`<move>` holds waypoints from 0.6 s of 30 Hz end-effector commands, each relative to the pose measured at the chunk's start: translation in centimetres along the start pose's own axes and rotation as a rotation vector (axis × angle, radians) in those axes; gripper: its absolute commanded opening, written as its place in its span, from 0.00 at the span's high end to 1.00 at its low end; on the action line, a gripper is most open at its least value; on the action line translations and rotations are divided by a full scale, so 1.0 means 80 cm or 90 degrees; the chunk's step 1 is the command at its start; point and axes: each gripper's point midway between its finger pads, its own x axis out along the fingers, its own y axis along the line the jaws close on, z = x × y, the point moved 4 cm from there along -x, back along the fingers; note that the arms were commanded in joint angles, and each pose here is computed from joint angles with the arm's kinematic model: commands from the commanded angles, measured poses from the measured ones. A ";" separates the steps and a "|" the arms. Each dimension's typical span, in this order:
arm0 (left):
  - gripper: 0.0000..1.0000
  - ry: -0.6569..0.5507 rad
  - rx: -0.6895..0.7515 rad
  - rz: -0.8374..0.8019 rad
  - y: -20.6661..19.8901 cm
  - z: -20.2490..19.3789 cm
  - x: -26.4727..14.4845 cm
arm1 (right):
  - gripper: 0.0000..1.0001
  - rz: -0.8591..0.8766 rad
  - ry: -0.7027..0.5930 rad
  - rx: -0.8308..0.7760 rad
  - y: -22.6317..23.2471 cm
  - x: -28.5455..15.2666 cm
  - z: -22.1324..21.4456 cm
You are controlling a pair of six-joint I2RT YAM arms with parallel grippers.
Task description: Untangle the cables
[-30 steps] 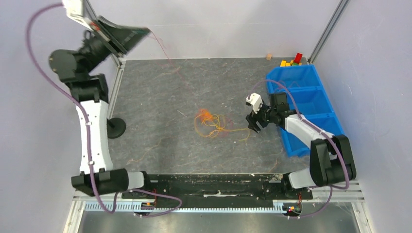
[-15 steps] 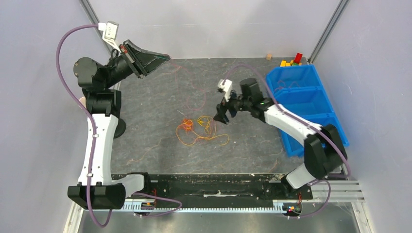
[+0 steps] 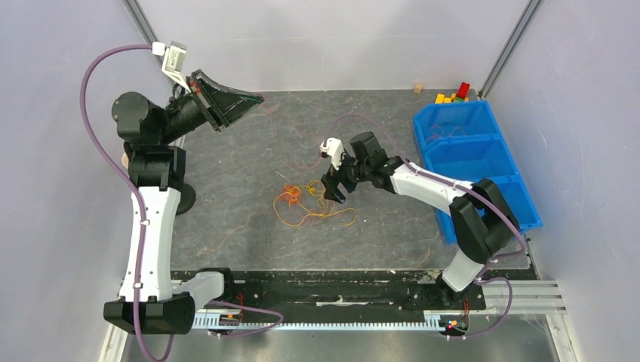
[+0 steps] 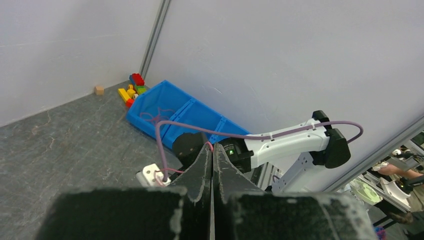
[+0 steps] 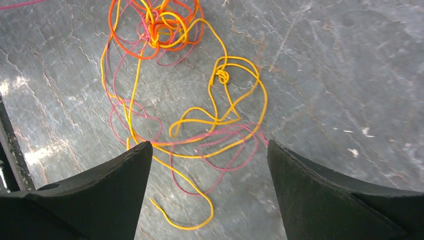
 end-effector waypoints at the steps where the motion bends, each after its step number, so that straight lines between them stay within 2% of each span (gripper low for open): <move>1: 0.98 0.006 0.020 0.001 0.007 -0.004 0.001 | 0.14 0.021 -0.001 -0.064 -0.006 -0.026 0.008; 4: 0.98 0.005 0.013 0.006 0.014 -0.005 0.003 | 0.15 0.057 0.017 -0.045 -0.002 -0.011 -0.003; 11: 0.98 0.007 0.009 0.010 0.018 -0.008 0.004 | 0.13 0.033 0.059 -0.070 -0.029 0.025 -0.022; 15: 0.98 0.009 0.001 0.017 0.025 -0.010 0.005 | 0.32 0.017 0.082 -0.076 -0.037 0.031 -0.037; 16: 0.98 0.010 0.000 0.019 0.026 -0.011 0.005 | 0.39 0.009 0.077 -0.077 -0.039 0.029 -0.037; 18: 0.98 0.012 -0.003 0.028 0.031 -0.015 0.005 | 0.60 -0.008 0.064 -0.078 -0.042 0.022 -0.033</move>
